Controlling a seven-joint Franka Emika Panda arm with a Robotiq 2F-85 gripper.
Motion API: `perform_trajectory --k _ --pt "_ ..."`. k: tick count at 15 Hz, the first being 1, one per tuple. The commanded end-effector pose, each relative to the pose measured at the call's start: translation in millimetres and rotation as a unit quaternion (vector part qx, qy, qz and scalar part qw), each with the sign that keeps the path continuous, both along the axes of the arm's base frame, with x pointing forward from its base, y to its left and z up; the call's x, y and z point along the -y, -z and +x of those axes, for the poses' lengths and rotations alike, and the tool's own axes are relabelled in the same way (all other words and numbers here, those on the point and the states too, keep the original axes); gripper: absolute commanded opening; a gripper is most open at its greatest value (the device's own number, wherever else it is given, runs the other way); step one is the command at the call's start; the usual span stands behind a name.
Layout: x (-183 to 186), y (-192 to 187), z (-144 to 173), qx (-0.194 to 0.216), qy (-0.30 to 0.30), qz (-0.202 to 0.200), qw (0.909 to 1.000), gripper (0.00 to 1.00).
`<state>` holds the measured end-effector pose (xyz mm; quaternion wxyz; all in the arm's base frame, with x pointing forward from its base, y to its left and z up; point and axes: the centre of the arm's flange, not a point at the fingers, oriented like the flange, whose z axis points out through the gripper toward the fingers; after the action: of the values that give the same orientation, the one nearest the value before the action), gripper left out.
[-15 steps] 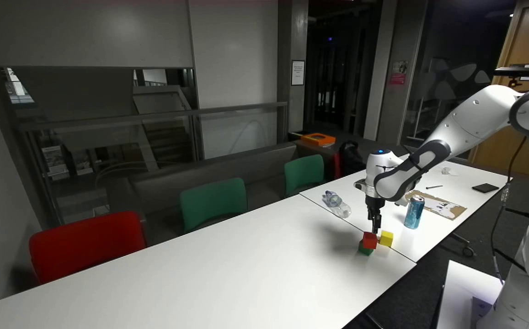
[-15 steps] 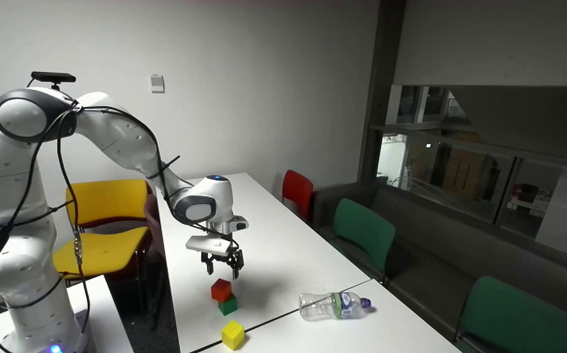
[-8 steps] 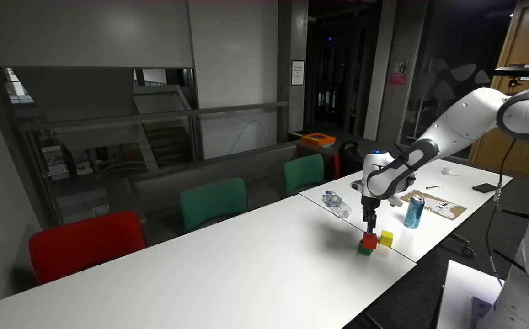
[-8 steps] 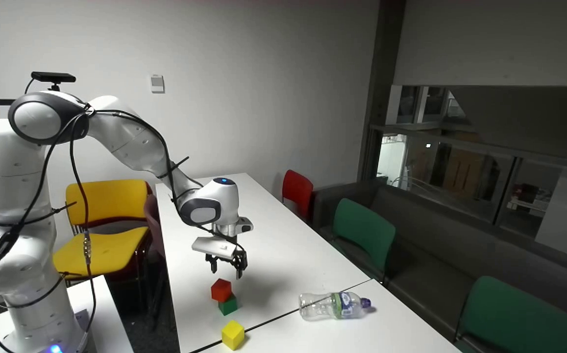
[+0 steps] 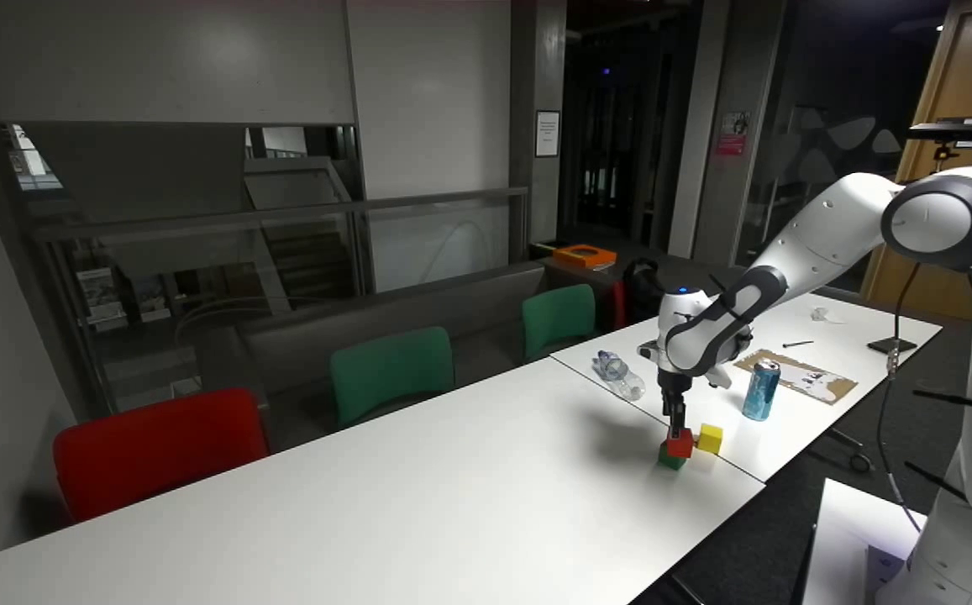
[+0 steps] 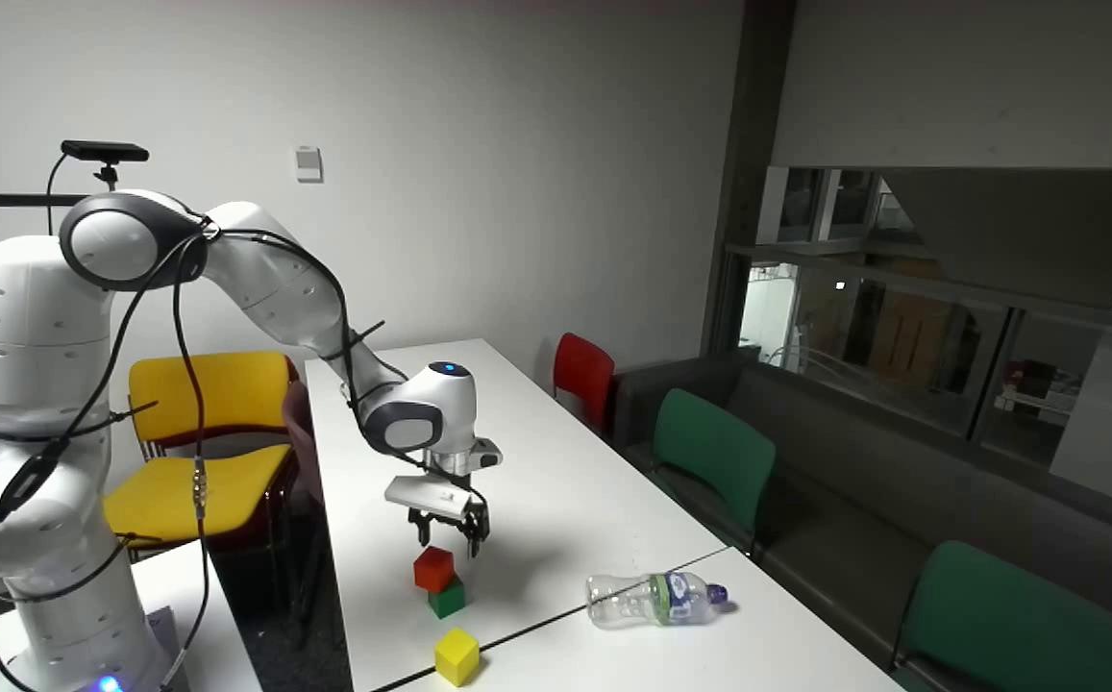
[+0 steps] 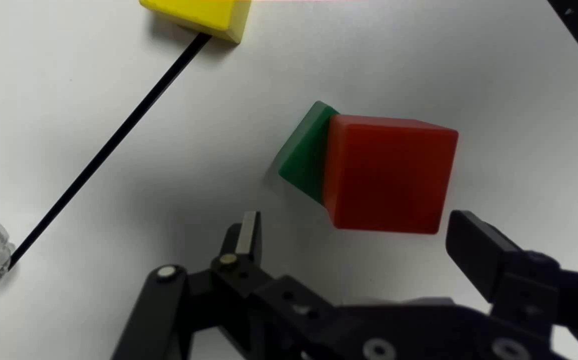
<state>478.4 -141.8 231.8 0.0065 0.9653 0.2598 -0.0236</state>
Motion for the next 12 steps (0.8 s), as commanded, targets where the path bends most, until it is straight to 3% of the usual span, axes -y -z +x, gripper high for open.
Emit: perform_trajectory --k 1,8,9,10,12 --pt "4.1 12.9 2.8 -0.002 -0.002 0.002 1.0000 1.00" --pt "6.5 30.2 -3.5 -0.018 0.006 0.006 0.9998 1.00" --pt "7.5 31.4 -3.6 -0.020 0.007 0.006 0.9998 0.97" --pt "8.3 32.4 -3.5 -0.022 0.008 0.005 0.9997 0.74" --pt "10.6 34.0 -3.3 -0.025 0.010 0.007 0.9996 0.70"
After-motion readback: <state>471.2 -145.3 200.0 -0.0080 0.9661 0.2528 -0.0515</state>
